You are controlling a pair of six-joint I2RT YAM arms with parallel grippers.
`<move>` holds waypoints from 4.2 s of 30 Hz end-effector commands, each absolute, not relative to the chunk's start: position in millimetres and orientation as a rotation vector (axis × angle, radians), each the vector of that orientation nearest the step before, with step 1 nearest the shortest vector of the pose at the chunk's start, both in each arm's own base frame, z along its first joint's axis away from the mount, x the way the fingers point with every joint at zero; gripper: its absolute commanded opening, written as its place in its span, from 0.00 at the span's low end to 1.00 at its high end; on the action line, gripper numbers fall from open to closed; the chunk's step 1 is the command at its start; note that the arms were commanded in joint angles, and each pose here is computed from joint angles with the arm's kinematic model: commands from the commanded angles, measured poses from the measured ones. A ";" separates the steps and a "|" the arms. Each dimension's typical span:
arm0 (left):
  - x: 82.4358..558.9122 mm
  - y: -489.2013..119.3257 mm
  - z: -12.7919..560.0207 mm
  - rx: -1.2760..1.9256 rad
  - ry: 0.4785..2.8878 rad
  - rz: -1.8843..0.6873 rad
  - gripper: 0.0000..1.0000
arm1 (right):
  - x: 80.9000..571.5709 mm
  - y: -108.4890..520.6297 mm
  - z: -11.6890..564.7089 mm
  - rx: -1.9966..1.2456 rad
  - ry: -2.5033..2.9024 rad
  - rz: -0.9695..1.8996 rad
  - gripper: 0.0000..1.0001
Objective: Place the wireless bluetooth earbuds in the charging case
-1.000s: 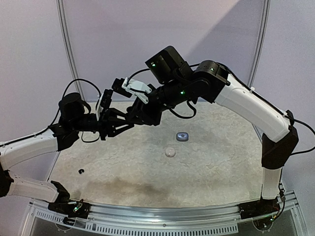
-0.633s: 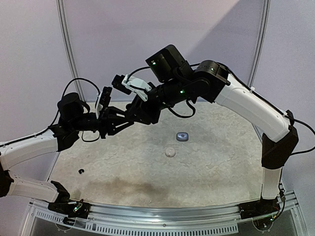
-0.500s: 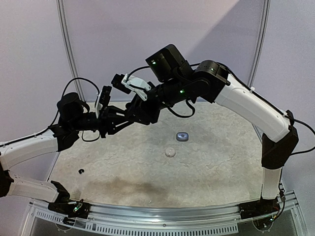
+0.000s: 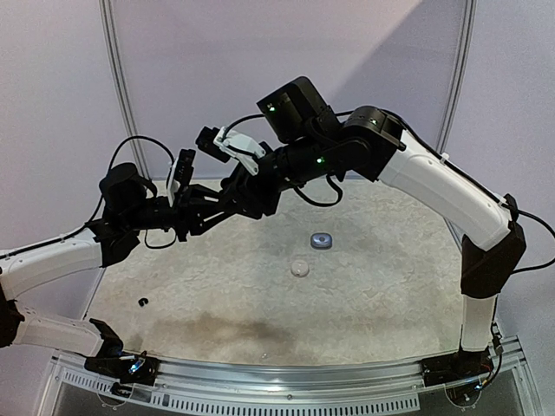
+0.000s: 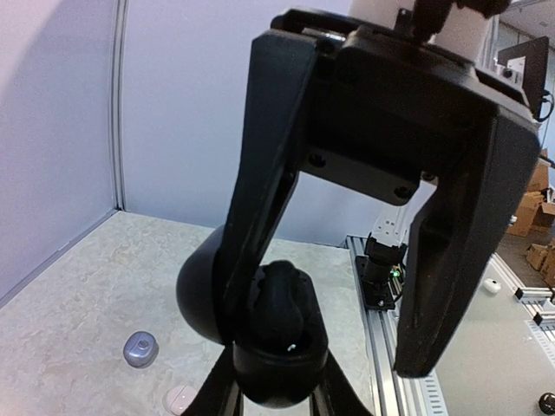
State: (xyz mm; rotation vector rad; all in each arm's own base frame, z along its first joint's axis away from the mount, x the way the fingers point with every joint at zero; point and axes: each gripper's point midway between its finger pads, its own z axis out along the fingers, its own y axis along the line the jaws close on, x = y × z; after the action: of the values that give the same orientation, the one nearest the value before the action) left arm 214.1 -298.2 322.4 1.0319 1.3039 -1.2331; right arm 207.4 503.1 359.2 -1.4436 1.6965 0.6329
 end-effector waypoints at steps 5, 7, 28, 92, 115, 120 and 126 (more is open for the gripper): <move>199.9 -296.0 342.4 1.083 1.166 -1.227 0.00 | 220.5 489.8 359.6 -1.365 1.800 0.726 0.40; 199.5 -295.9 342.3 1.085 1.165 -1.226 0.00 | 218.6 490.0 357.3 -1.371 1.807 0.742 0.37; 200.4 -296.4 343.3 1.092 1.164 -1.216 0.00 | 227.1 484.2 356.5 -1.294 1.888 0.860 0.26; 197.8 -296.3 339.9 1.106 1.163 -1.217 0.00 | 238.7 486.1 367.4 -1.208 1.900 1.011 0.06; 203.2 -299.2 333.2 1.243 1.043 -1.011 0.00 | 219.1 484.2 320.4 -1.599 1.715 0.373 0.00; 206.1 -298.8 331.2 1.245 1.036 -0.975 0.00 | 223.6 480.0 313.3 -1.637 1.691 0.262 0.00; 210.2 -299.4 336.0 1.216 1.030 -0.967 0.00 | 212.8 491.9 302.0 -1.720 1.641 0.278 0.02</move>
State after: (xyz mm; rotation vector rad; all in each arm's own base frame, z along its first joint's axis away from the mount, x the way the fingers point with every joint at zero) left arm 213.8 -298.6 303.9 1.2249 1.1628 -0.9995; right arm 208.5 494.8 345.9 -1.6004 1.5855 0.3941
